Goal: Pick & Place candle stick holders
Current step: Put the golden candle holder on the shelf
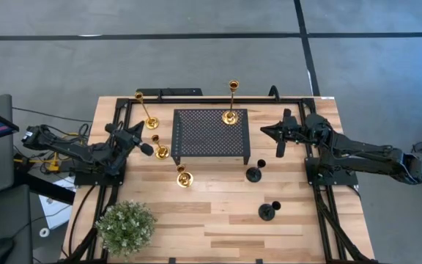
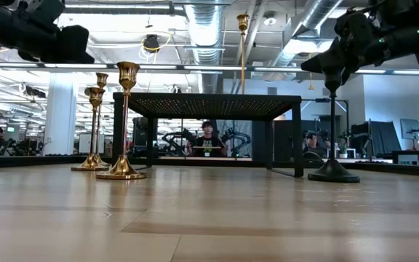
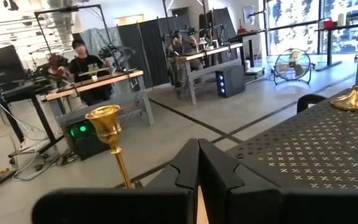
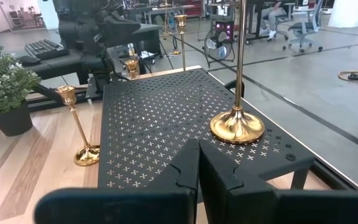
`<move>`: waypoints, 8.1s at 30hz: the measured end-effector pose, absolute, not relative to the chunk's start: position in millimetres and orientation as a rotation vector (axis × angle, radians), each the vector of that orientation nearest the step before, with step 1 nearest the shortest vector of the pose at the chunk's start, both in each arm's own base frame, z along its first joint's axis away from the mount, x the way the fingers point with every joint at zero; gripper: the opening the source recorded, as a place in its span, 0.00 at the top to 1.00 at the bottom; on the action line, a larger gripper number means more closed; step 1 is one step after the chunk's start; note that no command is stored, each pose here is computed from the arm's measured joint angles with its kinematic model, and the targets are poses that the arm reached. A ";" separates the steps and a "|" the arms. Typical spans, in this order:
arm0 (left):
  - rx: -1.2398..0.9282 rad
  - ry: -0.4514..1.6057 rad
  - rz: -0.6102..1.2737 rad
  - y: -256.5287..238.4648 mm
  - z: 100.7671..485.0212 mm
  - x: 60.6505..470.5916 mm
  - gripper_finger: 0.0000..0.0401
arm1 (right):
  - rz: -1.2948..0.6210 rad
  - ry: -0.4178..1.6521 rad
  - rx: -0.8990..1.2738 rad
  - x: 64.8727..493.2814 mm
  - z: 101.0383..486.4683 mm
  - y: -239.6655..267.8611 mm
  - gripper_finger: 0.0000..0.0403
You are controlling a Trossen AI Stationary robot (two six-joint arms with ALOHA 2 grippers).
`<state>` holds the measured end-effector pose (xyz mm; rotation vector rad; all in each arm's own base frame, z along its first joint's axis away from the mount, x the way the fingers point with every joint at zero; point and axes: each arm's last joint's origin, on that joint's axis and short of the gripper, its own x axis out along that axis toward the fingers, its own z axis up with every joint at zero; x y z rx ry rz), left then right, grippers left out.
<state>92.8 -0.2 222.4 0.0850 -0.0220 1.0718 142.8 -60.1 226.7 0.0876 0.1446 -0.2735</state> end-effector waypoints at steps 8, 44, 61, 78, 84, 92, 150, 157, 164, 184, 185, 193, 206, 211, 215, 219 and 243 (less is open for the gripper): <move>0.063 0.015 1.190 1.3 221.1 89.8 0.98 | -0.273 0.145 0.087 142.8 226.8 -60.1 1.00; 0.028 -0.230 0.131 -14.4 222.6 120.7 0.99 | -0.280 0.119 0.052 143.1 230.0 -60.6 1.00; 0.150 -0.165 0.494 48.5 249.4 166.1 0.99 | -0.279 0.121 0.053 143.2 229.7 -60.5 1.00; 0.186 -0.178 0.726 49.4 274.0 97.0 0.99 | -0.279 0.126 0.054 143.1 229.2 -60.5 1.00; 0.163 -0.067 0.817 43.7 293.4 75.8 0.99 | -0.279 0.126 0.054 143.1 229.2 -60.5 1.00; 0.067 0.088 0.886 44.0 283.8 71.2 0.99 | -0.279 0.126 0.055 143.1 229.3 -60.5 1.00; -0.075 0.289 1.360 65.5 221.3 98.5 0.94 | -0.279 0.135 0.059 143.1 228.3 -60.5 1.00; -0.096 0.272 1.363 65.5 221.3 98.4 0.77 | -0.279 0.150 0.062 142.9 226.8 -60.4 1.00; -0.122 0.209 1.452 66.2 222.5 96.6 0.59 | -0.280 0.148 0.061 142.9 227.0 -60.4 1.00; -0.133 0.223 1.543 84.6 208.3 125.4 0.40 | -0.280 0.148 0.061 142.9 227.1 -60.4 1.00; -0.134 0.222 1.553 86.6 207.4 126.6 0.40 | -0.280 0.148 0.061 142.9 227.1 -60.5 1.00; -0.139 0.231 1.620 100.4 201.1 130.5 0.40 | -0.300 0.148 0.059 142.8 227.0 -61.0 1.00; -0.170 0.154 1.602 105.6 206.9 132.9 0.40 | -0.302 0.151 0.060 142.7 226.8 -61.1 1.00; -0.212 0.102 1.518 106.4 211.2 136.8 0.40 | -0.302 0.151 0.060 142.7 226.7 -61.1 1.00; -0.206 0.108 1.503 106.4 211.6 137.4 0.40 | -0.302 0.151 0.060 142.7 226.7 -61.1 1.00; -0.193 0.115 1.501 106.5 212.0 137.5 0.41 | -0.302 0.151 0.060 142.7 226.7 -61.1 1.00; -0.182 0.118 1.538 118.4 213.9 130.1 0.78 | -0.302 0.152 0.060 142.7 226.7 -61.0 1.00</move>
